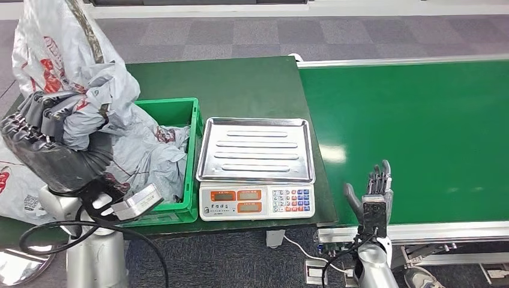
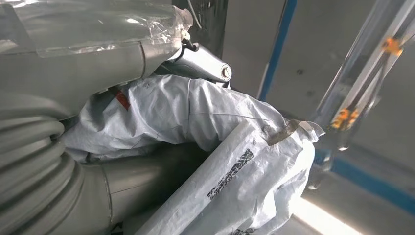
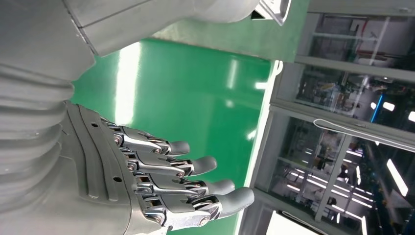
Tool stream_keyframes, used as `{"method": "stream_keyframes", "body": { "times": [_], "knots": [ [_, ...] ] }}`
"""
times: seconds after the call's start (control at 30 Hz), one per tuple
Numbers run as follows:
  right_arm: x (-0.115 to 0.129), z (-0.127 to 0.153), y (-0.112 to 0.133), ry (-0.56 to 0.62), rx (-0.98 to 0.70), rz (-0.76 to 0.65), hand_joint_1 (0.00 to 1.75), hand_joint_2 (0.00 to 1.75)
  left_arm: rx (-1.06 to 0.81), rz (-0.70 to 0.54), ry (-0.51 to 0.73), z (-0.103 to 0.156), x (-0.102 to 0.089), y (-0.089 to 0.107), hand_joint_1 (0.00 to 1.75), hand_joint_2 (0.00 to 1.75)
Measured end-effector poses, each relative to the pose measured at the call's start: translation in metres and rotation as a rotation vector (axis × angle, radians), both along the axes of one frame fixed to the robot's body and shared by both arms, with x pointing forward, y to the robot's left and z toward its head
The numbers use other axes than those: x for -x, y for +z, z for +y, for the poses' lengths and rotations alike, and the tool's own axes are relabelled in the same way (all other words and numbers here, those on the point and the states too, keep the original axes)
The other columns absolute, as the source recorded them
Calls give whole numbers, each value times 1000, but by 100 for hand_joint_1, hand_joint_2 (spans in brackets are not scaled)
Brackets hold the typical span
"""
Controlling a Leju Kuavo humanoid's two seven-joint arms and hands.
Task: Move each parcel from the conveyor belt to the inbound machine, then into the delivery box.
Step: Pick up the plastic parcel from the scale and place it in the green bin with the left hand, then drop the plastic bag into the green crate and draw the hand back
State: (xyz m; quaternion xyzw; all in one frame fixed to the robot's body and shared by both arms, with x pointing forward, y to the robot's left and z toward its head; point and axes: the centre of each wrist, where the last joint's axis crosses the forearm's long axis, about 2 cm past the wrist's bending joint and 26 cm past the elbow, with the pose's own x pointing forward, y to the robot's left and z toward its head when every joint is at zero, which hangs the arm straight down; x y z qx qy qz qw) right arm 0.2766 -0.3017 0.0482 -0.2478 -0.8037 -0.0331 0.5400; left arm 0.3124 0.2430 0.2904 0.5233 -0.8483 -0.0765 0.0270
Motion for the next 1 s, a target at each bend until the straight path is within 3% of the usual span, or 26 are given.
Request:
{"method": "stream_keyframes", "body": {
  "times": [0.3,0.43,0.5,0.57,0.7,0.77,0.87,1.0],
  "knots": [
    [3,-2,0,-1,6,0,0,175,-17,22,61,22,1,-8,175,175],
    [4,-3,0,5,12,-1,0,175,-122,84,113,21,-4,-17,175,175],
    [6,-6,0,12,14,-4,0,175,-230,209,164,18,-15,-38,175,175],
    [7,-9,1,17,16,-7,0,175,-330,392,188,12,-28,-75,175,175],
    [9,-18,2,21,27,-10,0,175,-457,825,130,7,-39,-154,175,175],
    [9,-21,3,19,32,-10,0,175,-512,1010,103,13,-39,-182,175,175],
    [10,-24,2,12,39,-9,0,175,-560,1158,76,22,-46,-196,175,175],
    [10,-26,3,10,43,-10,0,175,-603,1229,66,29,-55,-199,175,175]
  ]
}}
